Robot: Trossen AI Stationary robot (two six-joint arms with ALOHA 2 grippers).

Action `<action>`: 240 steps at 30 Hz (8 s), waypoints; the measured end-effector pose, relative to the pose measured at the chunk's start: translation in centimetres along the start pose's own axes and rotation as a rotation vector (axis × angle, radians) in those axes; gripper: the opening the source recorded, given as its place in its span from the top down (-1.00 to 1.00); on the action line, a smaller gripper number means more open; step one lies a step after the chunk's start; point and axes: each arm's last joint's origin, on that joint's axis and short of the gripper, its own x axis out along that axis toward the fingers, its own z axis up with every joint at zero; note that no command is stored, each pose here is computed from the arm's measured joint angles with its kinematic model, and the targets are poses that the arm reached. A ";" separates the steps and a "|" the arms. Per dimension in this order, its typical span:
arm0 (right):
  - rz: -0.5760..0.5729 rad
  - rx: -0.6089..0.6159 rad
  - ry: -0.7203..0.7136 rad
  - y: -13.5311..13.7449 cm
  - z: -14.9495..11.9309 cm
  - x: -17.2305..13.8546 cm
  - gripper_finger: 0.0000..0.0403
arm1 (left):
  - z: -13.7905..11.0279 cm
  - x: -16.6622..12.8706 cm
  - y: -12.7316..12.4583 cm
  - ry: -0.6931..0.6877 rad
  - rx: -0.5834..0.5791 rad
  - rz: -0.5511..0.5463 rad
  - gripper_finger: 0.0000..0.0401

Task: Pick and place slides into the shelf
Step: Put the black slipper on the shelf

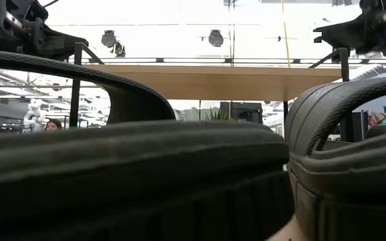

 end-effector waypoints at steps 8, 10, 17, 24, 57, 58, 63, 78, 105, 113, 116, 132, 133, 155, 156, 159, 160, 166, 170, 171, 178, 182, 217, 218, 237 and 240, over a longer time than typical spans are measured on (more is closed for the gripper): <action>-0.266 -0.029 0.098 -1.2 6.2 -0.9 0.65 | 0.0 0.0 0.0 -0.001 0.133 0.001 0.96; -0.340 -0.019 0.150 -1.5 7.6 -0.9 0.58 | 0.0 0.0 0.0 -0.001 0.134 0.001 0.93; -0.457 0.015 0.465 -2.0 11.5 0.5 0.51 | 0.0 0.0 0.0 -0.001 0.181 0.001 0.92; -0.409 0.060 0.841 -1.9 14.0 1.7 0.51 | 0.0 0.0 0.0 -0.001 0.217 0.001 0.98; 0.056 0.377 1.415 -4.7 3.1 4.3 0.09 | 0.2 0.0 0.1 -0.016 0.205 0.024 0.87; 0.069 0.404 1.419 -4.7 2.9 4.4 0.05 | 0.1 0.0 0.1 -0.012 0.204 0.032 0.87; 0.150 0.518 1.436 -4.8 2.2 5.1 -0.13 | -0.2 0.0 0.2 0.023 0.202 0.062 0.87; 0.177 0.556 1.481 -4.8 1.2 5.3 -0.19 | -0.5 0.0 0.2 0.062 0.199 0.078 0.87; 0.181 0.352 1.470 -2.3 2.0 4.4 -0.19 | -0.8 0.0 0.2 0.086 0.144 0.072 0.87; 0.173 0.253 1.395 -1.3 3.2 3.2 -0.19 | -0.8 0.0 0.2 0.089 0.140 0.071 0.87; 0.199 0.237 1.391 -1.0 3.2 3.2 -0.18 | -0.8 0.0 0.2 0.088 0.140 0.071 0.87; 0.101 0.212 1.449 -1.6 2.5 3.9 0.00 | -1.0 -0.1 0.2 0.111 0.096 0.072 0.87; 0.091 0.214 1.455 -1.8 2.4 4.0 0.00 | -1.1 -0.1 0.2 0.123 0.092 0.072 0.87; 0.169 0.537 1.018 0.1 5.9 -3.2 0.01 | -1.2 -0.1 0.2 0.126 0.113 0.071 0.87; 0.172 0.545 1.057 0.1 5.1 -2.8 0.01 | -1.2 -0.1 0.2 0.126 0.113 0.071 0.87; 0.187 0.553 1.257 0.2 2.5 -1.7 0.01 | -1.2 -0.1 0.2 0.125 0.108 0.071 0.87; 0.197 0.545 1.314 0.2 1.9 -1.3 0.01 | -1.2 -0.1 0.2 0.125 0.100 0.072 0.87; 0.191 0.501 1.434 -0.2 0.9 1.1 0.01 | -1.2 -0.1 0.2 0.125 0.086 0.072 0.87; 0.103 0.510 1.452 -0.7 1.0 1.7 0.01 | -1.3 -0.1 0.2 0.133 0.066 0.073 0.87; 0.099 0.518 1.462 -0.7 1.0 1.7 0.01 | -1.3 -0.1 0.2 0.135 0.064 0.073 0.87; 0.072 0.550 1.500 -0.9 0.2 2.6 0.01 | -1.5 -0.1 0.2 0.164 0.063 0.072 0.87; 0.061 0.551 1.543 -1.0 -0.5 3.4 0.01 | -1.6 -0.1 0.2 0.166 0.063 0.072 0.87; 0.070 0.671 1.749 -0.7 -4.0 3.2 0.65 | -1.6 -0.1 0.0 0.164 0.053 0.010 0.87; 0.084 0.686 1.743 -0.6 -4.0 3.2 0.79 | -1.6 -0.1 0.0 0.164 0.051 0.010 0.87; 0.114 0.606 1.601 0.5 2.0 2.3 0.99 | -1.6 -0.1 0.0 0.163 0.046 0.010 0.87; 0.098 0.569 1.543 0.3 4.3 2.6 0.99 | -1.6 -0.1 0.0 0.164 0.046 0.010 0.87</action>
